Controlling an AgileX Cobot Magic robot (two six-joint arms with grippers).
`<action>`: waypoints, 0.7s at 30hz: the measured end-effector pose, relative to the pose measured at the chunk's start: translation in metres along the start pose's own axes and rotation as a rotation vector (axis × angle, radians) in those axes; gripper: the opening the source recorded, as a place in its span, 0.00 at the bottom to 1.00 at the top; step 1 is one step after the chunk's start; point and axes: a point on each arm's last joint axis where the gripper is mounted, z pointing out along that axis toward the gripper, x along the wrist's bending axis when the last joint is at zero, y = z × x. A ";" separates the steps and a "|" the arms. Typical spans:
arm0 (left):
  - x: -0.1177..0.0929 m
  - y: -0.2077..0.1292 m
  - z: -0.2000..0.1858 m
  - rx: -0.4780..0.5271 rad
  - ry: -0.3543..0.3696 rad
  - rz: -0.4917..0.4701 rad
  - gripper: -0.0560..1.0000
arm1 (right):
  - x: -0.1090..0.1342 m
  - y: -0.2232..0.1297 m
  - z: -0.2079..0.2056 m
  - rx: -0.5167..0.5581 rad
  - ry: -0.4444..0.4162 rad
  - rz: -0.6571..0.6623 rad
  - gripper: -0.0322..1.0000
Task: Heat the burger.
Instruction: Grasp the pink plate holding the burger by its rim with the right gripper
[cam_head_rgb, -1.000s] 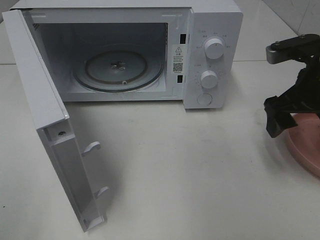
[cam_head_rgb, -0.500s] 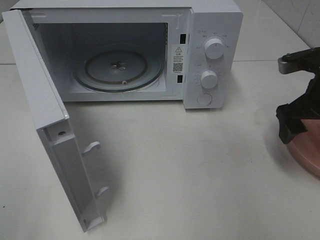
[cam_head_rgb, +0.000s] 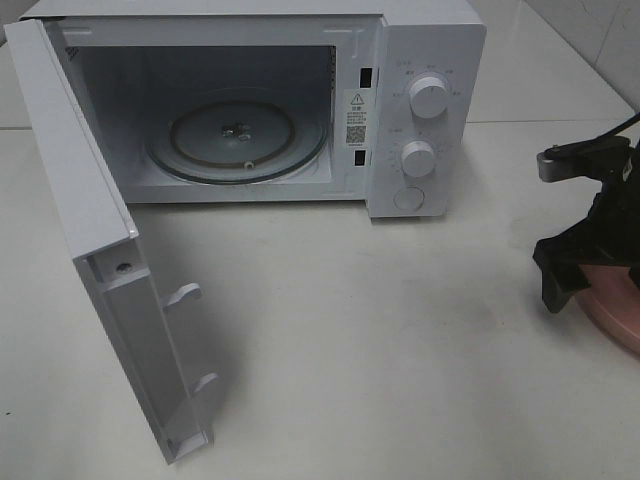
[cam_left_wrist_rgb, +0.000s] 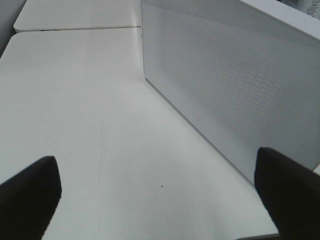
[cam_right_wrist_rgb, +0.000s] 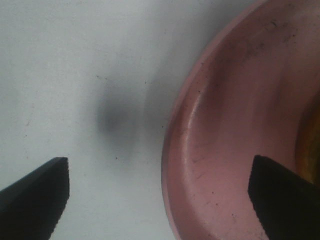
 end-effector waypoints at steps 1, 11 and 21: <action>0.000 0.000 0.000 0.000 0.000 0.000 0.99 | 0.000 0.001 0.003 0.002 0.001 -0.001 0.93; 0.000 0.000 0.000 0.000 0.000 0.000 0.99 | -0.001 0.003 0.023 0.030 0.009 -0.008 0.91; 0.000 0.000 0.000 0.000 0.000 0.000 0.99 | -0.002 0.003 0.038 0.065 0.014 -0.008 0.87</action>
